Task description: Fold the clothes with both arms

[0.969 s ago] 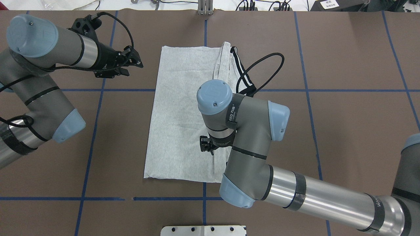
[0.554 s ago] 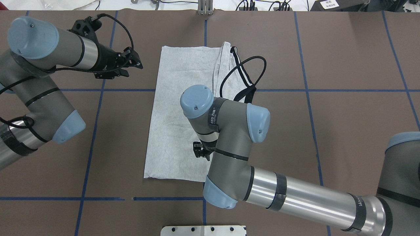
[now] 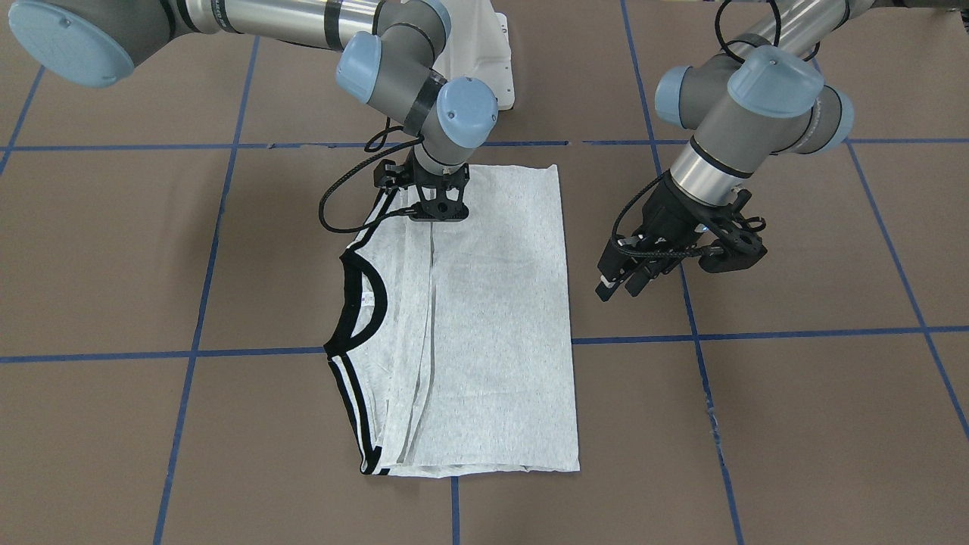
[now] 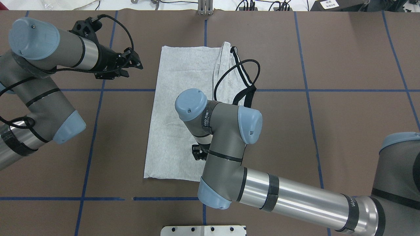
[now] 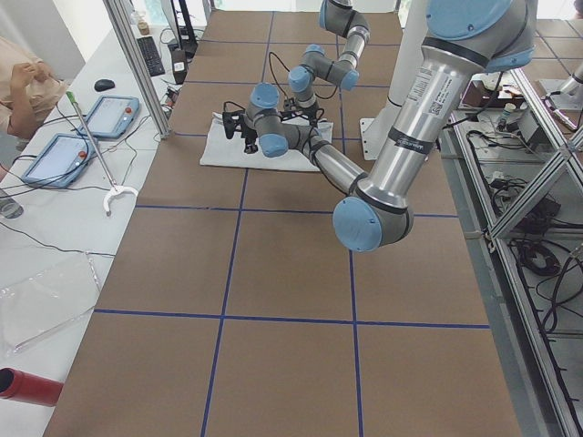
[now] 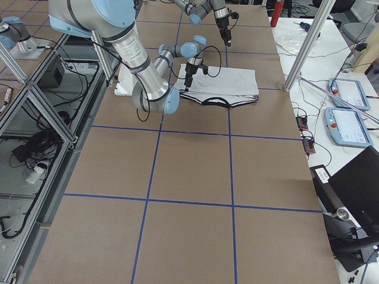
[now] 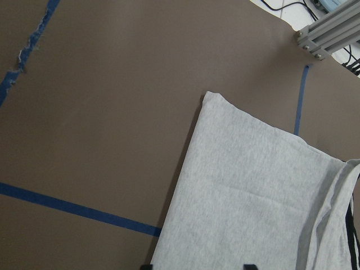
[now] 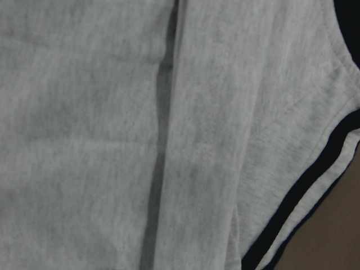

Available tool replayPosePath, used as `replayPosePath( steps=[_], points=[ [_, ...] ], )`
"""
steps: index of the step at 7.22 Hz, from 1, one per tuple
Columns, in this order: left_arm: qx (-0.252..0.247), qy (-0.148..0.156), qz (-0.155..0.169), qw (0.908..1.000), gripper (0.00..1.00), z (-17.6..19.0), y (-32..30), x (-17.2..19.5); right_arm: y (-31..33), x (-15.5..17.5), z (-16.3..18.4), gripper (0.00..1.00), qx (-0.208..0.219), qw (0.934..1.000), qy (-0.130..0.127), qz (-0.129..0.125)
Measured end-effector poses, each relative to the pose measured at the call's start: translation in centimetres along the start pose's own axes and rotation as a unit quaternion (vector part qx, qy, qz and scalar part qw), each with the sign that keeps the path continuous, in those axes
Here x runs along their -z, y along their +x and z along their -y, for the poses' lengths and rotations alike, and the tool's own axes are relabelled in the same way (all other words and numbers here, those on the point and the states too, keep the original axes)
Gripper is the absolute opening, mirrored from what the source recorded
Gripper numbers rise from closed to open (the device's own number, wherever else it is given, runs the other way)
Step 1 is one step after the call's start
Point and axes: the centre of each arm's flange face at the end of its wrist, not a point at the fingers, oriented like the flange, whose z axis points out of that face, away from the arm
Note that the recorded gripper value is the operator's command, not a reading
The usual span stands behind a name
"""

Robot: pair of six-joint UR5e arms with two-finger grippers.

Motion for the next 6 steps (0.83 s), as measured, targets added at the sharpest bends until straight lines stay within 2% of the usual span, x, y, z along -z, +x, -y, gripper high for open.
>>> replayPosePath(
  steps=[4, 6],
  points=[
    [-0.001, 0.0, -0.004, 1.0, 0.62, -0.1, 0.4, 0.4, 1.8, -1.3, -0.2, 1.0, 0.005, 0.9995, -0.012, -0.028],
    [-0.003, 0.0, -0.008, 1.0, 0.62, -0.2, 0.7, 0.7, 7.2, -1.9, -2.1, 1.0, 0.033, 0.9982, -0.015, -0.048]
  ],
)
